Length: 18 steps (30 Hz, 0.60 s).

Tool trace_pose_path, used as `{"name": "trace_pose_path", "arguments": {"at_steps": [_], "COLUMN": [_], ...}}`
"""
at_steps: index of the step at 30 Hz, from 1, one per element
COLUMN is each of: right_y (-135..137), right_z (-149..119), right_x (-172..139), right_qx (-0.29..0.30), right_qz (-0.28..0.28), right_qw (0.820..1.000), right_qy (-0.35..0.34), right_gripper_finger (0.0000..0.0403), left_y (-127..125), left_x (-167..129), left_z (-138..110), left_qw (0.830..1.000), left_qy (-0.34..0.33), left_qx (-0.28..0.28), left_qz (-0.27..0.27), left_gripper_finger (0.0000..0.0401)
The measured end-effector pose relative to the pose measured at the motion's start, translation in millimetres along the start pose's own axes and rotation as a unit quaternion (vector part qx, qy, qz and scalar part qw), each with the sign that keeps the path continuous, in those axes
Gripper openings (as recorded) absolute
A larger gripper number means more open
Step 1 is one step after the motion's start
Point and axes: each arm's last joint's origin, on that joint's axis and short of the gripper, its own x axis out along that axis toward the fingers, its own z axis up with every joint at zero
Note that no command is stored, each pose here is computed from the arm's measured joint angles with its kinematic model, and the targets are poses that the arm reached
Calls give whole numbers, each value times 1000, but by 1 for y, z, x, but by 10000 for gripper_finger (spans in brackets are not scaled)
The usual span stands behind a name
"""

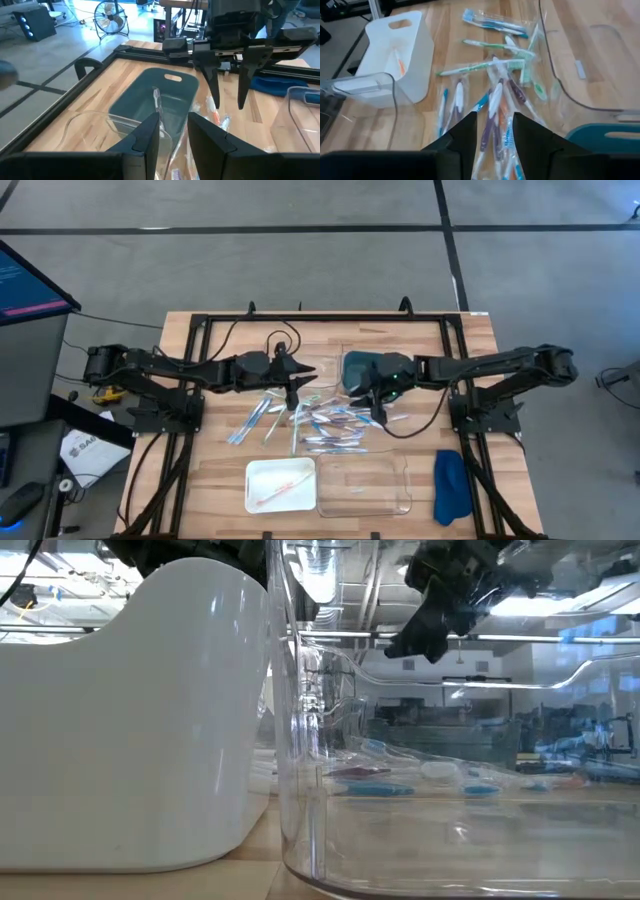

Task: Pick & Place Toothbrushes
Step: Put the blue toothbrush into the top transparent bin

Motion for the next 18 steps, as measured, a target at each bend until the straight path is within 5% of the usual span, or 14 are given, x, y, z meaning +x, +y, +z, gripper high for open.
{"name": "trace_pose_path", "arguments": {"at_steps": [18], "right_y": [15], "right_z": [-11], "right_x": [2], "right_qx": [8], "right_qz": [-30], "right_qw": [998], "right_qy": [47], "right_gripper_finger": [118], "left_y": [1], "left_x": [0], "left_z": [3], "left_qw": [1000], "left_qy": [-13], "left_qx": [26], "left_qz": [2], "left_gripper_finger": [95]}}
